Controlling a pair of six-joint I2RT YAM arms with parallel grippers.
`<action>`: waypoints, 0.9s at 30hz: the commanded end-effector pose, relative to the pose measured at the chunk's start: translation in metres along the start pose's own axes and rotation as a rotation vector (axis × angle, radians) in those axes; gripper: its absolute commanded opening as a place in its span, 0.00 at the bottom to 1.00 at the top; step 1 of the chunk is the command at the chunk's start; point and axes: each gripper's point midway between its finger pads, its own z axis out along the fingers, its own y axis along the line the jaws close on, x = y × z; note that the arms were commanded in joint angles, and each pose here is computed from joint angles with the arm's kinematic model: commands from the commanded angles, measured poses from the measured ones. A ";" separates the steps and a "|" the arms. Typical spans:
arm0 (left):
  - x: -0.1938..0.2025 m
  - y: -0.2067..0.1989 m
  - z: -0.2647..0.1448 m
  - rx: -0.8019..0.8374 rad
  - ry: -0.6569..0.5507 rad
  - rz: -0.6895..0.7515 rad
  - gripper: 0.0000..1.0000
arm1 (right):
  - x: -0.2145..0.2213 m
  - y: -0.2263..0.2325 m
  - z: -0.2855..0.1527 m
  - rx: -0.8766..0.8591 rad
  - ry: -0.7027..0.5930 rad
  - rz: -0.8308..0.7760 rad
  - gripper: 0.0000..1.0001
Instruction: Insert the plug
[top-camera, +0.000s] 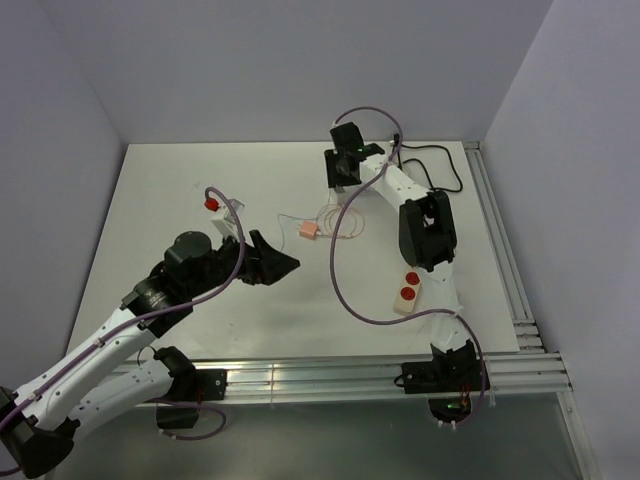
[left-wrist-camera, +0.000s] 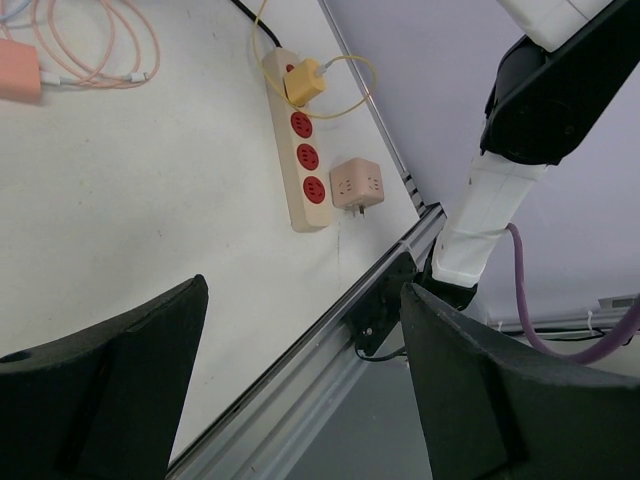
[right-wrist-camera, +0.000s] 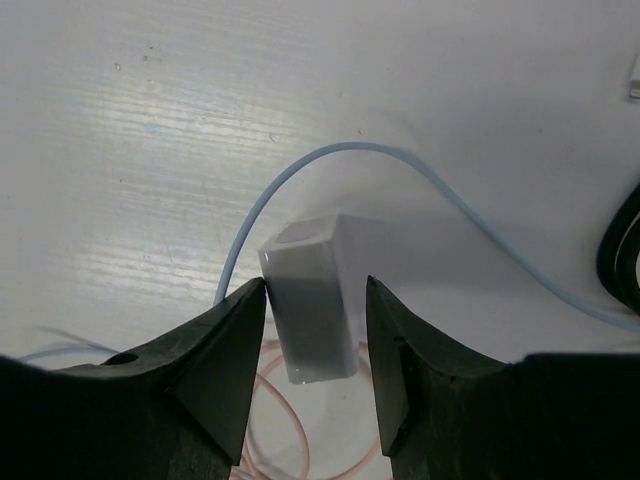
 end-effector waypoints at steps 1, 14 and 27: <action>-0.014 -0.011 -0.006 0.022 -0.043 0.037 0.83 | -0.011 0.004 0.001 -0.020 -0.011 -0.011 0.51; -0.010 -0.022 -0.011 0.076 -0.021 0.028 0.84 | -0.038 -0.042 -0.074 0.221 -0.090 0.047 0.00; 0.001 -0.038 -0.024 0.198 -0.013 -0.021 0.79 | 0.035 -0.030 -0.222 0.009 -0.144 0.285 0.00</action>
